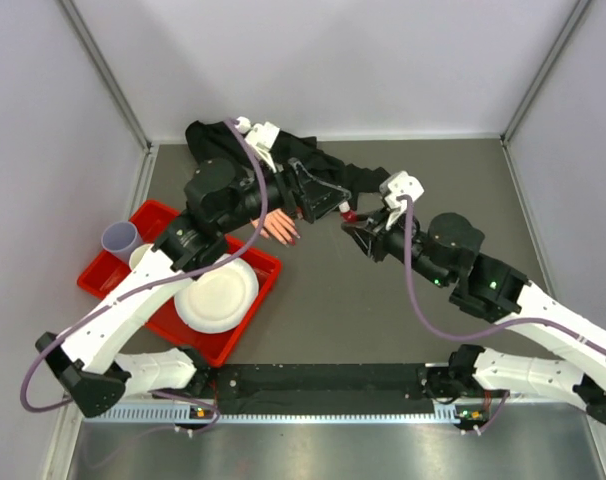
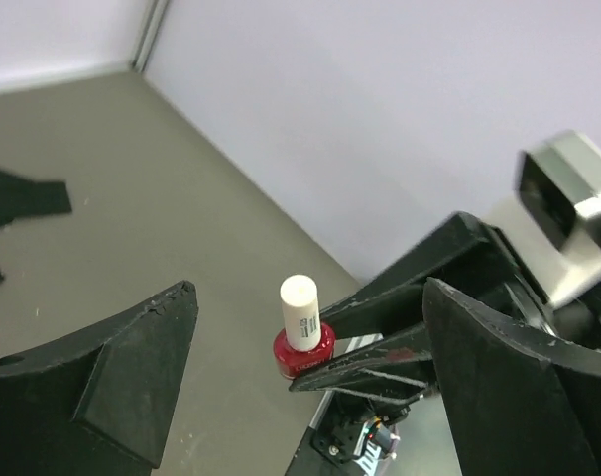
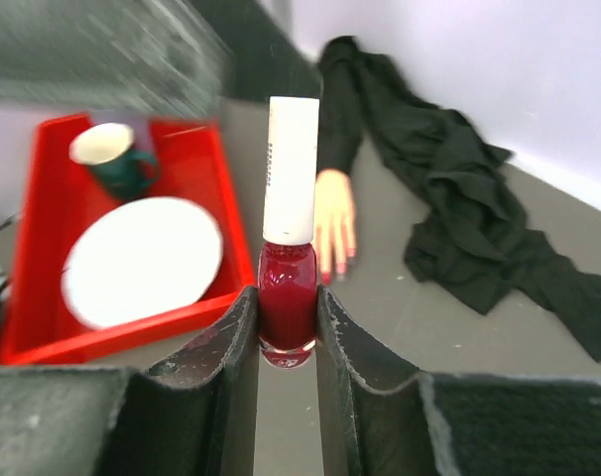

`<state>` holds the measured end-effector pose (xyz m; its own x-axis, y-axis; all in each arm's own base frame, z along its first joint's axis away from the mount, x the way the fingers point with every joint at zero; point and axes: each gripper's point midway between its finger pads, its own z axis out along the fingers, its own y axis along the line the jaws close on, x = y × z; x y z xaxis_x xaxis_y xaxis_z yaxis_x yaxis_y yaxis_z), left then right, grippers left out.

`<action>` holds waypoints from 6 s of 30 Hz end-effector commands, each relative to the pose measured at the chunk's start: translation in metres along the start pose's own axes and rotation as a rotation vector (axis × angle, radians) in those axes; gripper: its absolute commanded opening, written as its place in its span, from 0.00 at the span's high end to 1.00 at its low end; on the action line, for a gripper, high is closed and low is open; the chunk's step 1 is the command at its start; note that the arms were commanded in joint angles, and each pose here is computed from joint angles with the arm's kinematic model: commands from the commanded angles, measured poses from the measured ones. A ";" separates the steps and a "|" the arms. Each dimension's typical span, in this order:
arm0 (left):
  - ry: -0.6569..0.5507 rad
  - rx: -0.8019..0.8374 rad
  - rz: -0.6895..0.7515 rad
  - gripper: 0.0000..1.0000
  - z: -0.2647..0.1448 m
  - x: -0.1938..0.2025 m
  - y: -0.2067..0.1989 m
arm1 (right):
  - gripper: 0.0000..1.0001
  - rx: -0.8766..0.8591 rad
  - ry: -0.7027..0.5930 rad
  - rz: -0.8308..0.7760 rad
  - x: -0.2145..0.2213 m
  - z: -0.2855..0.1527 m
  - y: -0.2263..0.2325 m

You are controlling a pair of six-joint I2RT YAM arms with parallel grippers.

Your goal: Paint the nails

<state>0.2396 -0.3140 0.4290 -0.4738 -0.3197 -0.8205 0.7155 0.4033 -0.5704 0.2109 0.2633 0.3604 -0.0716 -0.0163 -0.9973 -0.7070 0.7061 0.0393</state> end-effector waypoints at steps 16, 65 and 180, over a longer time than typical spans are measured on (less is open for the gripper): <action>-0.022 0.740 0.094 0.18 -0.048 0.006 -0.098 | 1.00 -0.758 -0.134 0.241 -0.048 -0.064 0.062; -0.008 0.502 -0.035 0.06 -0.018 -0.017 -0.064 | 1.00 -0.416 -0.179 0.141 -0.045 -0.069 0.029; 0.482 0.257 0.195 0.77 -0.030 0.027 -0.076 | 1.00 -0.432 -0.034 0.056 -0.024 -0.052 0.038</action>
<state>0.1611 -0.3308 0.4282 -0.4999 0.2233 -0.8368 0.8628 0.2122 -0.4588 0.1480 0.2546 0.3693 -0.1438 -0.0031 -0.9896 -0.9291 0.3448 0.1339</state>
